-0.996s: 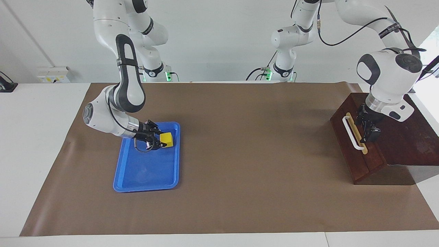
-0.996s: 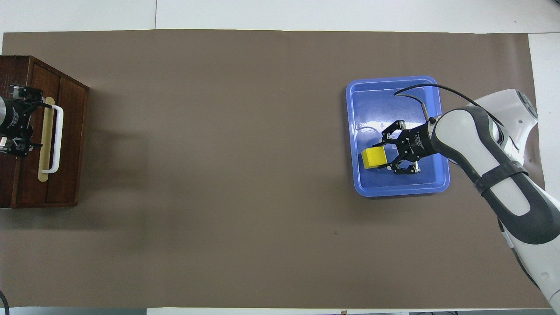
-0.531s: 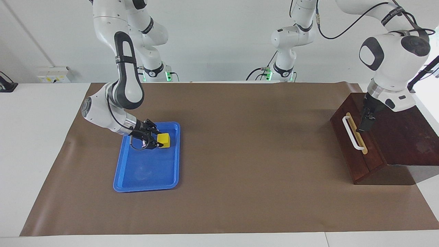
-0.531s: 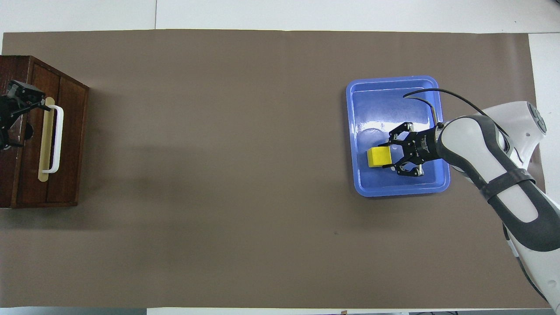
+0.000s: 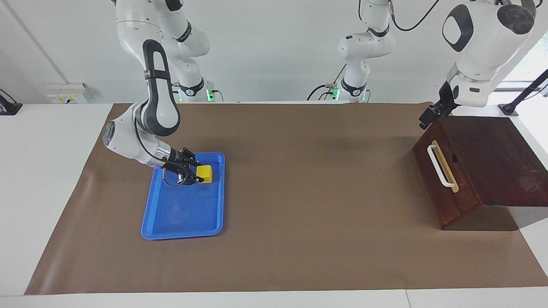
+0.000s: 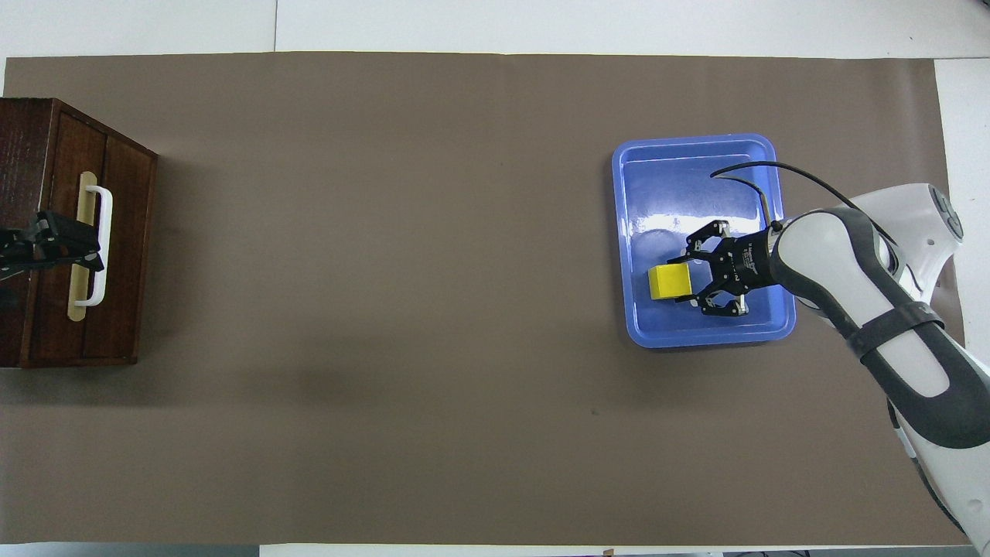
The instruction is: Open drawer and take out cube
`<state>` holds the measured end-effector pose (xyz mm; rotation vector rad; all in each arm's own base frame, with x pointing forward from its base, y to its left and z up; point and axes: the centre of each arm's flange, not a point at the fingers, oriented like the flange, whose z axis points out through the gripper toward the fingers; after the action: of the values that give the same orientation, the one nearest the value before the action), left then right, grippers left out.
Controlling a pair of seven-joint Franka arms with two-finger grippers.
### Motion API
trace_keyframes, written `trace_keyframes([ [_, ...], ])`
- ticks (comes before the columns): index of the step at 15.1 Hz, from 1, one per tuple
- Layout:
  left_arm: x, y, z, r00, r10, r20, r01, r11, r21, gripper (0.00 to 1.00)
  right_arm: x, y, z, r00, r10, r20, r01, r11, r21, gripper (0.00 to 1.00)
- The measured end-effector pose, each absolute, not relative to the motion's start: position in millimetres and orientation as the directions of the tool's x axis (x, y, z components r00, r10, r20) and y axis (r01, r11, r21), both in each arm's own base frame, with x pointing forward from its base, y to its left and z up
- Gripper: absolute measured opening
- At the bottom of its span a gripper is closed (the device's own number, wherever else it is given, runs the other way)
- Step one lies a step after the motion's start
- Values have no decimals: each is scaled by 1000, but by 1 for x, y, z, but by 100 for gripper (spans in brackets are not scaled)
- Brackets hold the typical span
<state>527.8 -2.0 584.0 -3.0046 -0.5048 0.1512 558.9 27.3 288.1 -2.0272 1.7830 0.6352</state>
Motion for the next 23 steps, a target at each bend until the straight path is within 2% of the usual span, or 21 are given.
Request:
trace_keyframes([
  [1,525,-8,591,954,283,-98,273,-956,-103,100,560,29,295,103,-826,-554,-991,-132,12,72],
  [3,522,-22,608,971,213,-105,204,-975,-86,100,563,32,323,113,-826,-553,-991,-137,2,96],
  [4,522,-28,612,976,193,-104,185,-979,-81,100,566,32,343,127,-827,-548,-988,-153,2,100],
  [6,522,-32,612,982,148,-117,140,-987,-75,100,571,28,387,175,-832,-526,-978,-207,2,100],
  [8,530,-33,598,984,101,-148,92,-993,-70,100,582,5,459,297,-853,-430,-945,-327,-6,100],
  [13,532,-35,597,984,65,-165,55,-996,-65,100,580,-14,555,612,-766,-196,-787,-613,-59,100],
  [17,537,-36,604,988,27,-155,18,-998,-56,100,553,-19,604,860,-506,-65,-508,-860,-37,100],
  [20,538,-37,604,988,-5,-154,-12,-999,-43,100,539,-24,619,947,-317,-44,-317,-948,9,100],
  [23,538,-37,605,988,-35,-153,-41,-999,-34,100,534,-24,612,990,-117,-78,-116,-993,12,100],
])
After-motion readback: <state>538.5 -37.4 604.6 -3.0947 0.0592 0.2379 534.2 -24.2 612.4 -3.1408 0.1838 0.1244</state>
